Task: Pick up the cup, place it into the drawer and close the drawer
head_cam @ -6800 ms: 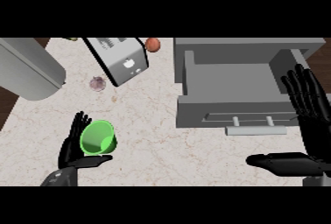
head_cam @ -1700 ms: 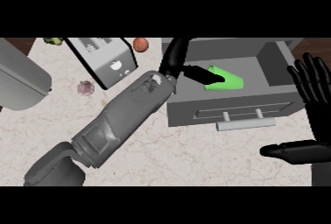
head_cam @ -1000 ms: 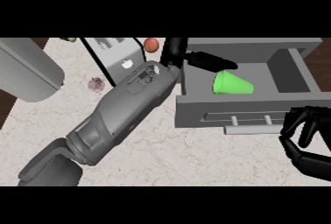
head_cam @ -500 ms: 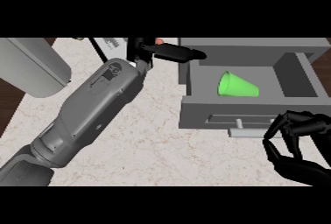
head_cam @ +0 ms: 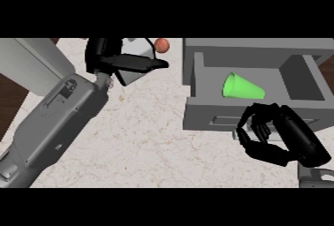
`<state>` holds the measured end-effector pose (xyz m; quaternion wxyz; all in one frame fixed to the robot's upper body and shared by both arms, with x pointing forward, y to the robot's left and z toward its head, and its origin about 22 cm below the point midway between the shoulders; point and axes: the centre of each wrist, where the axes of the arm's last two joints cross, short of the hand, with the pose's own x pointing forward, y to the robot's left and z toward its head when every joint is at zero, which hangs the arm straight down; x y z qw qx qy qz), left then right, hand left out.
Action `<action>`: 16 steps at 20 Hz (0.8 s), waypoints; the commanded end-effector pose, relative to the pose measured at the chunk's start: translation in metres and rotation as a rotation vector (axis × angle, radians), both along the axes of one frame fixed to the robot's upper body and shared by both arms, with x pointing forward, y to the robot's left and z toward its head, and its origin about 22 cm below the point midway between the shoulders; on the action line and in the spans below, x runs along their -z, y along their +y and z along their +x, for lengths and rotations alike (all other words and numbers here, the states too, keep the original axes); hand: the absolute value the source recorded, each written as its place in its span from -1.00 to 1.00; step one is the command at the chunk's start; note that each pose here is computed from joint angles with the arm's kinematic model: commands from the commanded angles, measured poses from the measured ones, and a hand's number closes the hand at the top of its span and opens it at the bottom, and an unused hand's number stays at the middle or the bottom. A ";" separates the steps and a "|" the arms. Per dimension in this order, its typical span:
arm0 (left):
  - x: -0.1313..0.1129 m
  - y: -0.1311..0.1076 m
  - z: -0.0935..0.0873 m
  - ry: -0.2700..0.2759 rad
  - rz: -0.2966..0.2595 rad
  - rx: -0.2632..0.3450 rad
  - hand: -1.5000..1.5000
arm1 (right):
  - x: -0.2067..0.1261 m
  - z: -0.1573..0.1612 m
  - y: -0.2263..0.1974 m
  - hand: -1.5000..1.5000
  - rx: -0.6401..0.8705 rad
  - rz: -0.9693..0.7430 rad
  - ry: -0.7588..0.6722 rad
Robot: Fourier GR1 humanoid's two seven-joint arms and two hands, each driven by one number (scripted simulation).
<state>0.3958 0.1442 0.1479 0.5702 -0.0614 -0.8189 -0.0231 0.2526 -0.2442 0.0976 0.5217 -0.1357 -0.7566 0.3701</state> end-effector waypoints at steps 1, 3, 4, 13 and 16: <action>0.016 0.038 -0.009 -0.009 -0.013 -0.015 -1.00 | 0.014 0.020 0.014 1.00 -0.013 -0.202 -0.022; 0.014 0.047 -0.016 0.012 0.002 -0.014 -1.00 | 0.017 0.033 0.026 1.00 0.011 -0.296 -0.014; 0.016 0.046 -0.016 0.010 -0.012 -0.034 -1.00 | 0.041 0.029 0.027 1.00 -0.035 -0.335 -0.005; 0.040 0.108 -0.047 0.019 -0.034 -0.033 -1.00 | 0.094 0.087 0.032 1.00 -0.012 -0.479 -0.016; 0.026 0.122 -0.048 0.023 -0.026 -0.034 -1.00 | 0.108 0.108 0.043 1.00 0.013 -0.462 -0.009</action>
